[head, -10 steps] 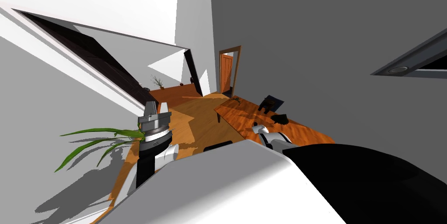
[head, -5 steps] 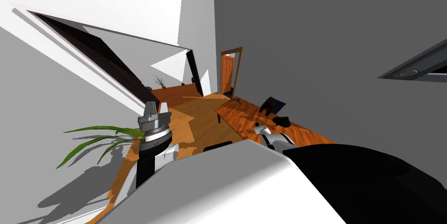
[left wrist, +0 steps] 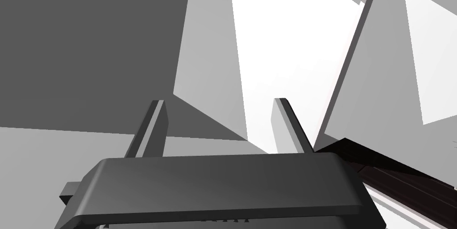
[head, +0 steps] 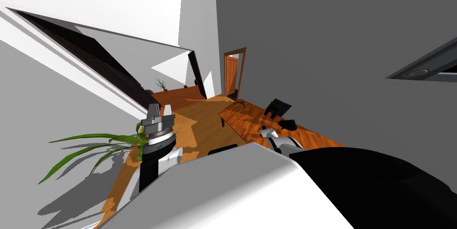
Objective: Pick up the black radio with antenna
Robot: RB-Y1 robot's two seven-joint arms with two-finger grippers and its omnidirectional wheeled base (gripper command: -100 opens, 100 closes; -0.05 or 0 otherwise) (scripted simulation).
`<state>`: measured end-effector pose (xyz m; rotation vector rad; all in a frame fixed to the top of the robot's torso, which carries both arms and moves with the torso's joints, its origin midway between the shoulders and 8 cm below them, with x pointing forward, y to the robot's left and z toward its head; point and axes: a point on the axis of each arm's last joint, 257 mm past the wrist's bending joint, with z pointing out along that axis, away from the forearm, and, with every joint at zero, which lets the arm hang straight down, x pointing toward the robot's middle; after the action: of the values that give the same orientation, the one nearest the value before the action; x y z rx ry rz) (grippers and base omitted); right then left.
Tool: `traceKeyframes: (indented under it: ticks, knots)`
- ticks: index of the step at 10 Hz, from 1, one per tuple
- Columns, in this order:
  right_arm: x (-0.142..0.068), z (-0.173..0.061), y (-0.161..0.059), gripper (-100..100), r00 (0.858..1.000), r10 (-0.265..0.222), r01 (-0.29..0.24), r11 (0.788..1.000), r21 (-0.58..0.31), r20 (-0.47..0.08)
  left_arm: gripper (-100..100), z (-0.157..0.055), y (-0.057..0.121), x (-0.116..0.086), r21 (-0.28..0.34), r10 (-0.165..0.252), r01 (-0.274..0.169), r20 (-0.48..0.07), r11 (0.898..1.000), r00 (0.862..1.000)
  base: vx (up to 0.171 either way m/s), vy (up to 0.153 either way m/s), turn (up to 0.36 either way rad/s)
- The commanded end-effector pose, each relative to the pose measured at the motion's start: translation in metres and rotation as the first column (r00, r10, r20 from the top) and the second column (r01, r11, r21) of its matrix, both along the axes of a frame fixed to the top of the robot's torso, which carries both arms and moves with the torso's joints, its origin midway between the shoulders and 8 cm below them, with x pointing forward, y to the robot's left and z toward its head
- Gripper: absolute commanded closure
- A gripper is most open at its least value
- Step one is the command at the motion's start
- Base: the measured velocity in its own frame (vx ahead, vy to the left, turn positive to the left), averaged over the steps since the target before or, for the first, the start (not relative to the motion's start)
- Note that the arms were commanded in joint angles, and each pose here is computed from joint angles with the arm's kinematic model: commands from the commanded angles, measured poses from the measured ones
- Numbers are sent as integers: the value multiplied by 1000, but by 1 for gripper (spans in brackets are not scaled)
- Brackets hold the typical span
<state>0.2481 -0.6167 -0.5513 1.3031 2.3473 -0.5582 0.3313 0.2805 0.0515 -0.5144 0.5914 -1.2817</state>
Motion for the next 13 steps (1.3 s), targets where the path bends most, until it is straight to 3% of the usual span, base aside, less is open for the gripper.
traceKeyframes:
  ticks: [1, 10, 11, 12, 13]
  knots:
    - [-5, -3, -1, -100, 1000, 25, -25, 1000, 1, 1, 0, 0, 0, 0, 0, 0, 0, 0, 1000, 1000, 109, 24, -135]
    - [-27, -13, -5, -100, 994, 112, -112, 994, -8, 4, 0, 0, 0, 0, 0, 0, 0, 0, 1000, 1000, 93, 16, -97]
    - [-26, -13, -4, -100, 995, 101, -101, 995, -5, 5, 0, 0, 0, 0, 0, 0, 0, 0, 1000, 1000, 48, 14, -26]
    - [-26, -13, -4, 100, 994, 105, -105, 994, -7, 4, 0, 0, 0, 0, 0, 0, 0, 0, 1000, 1000, 8, 3, 6]
    - [-26, -13, -4, 100, 994, 105, -105, 994, -6, 4, 0, 0, 0, 0, 0, 0, 0, 0, 1000, 1000, 0, 0, 0]
